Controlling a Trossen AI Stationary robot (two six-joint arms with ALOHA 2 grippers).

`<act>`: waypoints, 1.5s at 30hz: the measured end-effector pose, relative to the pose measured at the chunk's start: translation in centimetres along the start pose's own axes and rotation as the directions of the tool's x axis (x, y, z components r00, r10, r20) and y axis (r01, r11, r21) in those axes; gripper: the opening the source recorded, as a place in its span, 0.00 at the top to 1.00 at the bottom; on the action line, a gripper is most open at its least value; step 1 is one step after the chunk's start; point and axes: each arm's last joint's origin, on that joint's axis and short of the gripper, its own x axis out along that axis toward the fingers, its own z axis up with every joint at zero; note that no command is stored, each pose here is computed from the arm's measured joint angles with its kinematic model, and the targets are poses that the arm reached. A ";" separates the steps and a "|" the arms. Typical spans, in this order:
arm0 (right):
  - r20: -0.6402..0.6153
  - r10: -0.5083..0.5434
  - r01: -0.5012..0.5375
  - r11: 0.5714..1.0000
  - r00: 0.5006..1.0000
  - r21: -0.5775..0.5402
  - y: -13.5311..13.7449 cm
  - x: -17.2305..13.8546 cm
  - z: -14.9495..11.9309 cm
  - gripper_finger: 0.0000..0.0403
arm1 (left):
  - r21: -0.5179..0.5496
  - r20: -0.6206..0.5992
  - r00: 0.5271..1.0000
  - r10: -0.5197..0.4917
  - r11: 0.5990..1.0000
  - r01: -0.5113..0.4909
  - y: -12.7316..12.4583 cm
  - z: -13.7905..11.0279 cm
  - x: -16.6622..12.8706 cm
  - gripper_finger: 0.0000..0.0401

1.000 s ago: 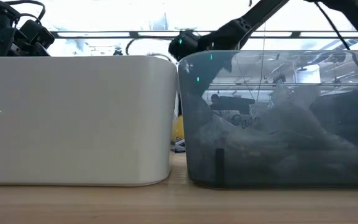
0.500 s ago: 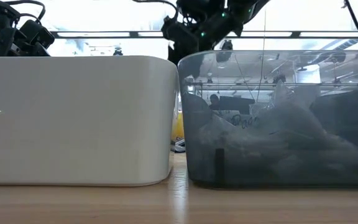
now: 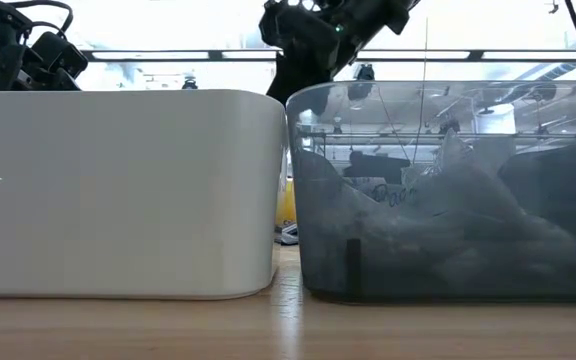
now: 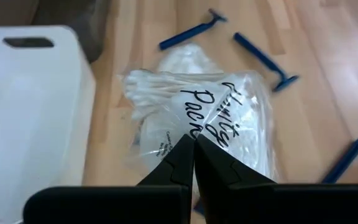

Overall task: Pick & Place Travel size toiletries
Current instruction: Put the cotton pack into the right black bin

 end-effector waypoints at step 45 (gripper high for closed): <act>-0.002 -0.042 0.042 0.998 0.999 0.055 18.6 -9.4 -11.4 0.98 | 0.000 0.001 1.000 0.000 1.000 0.000 0.0 0.0 0.0 0.57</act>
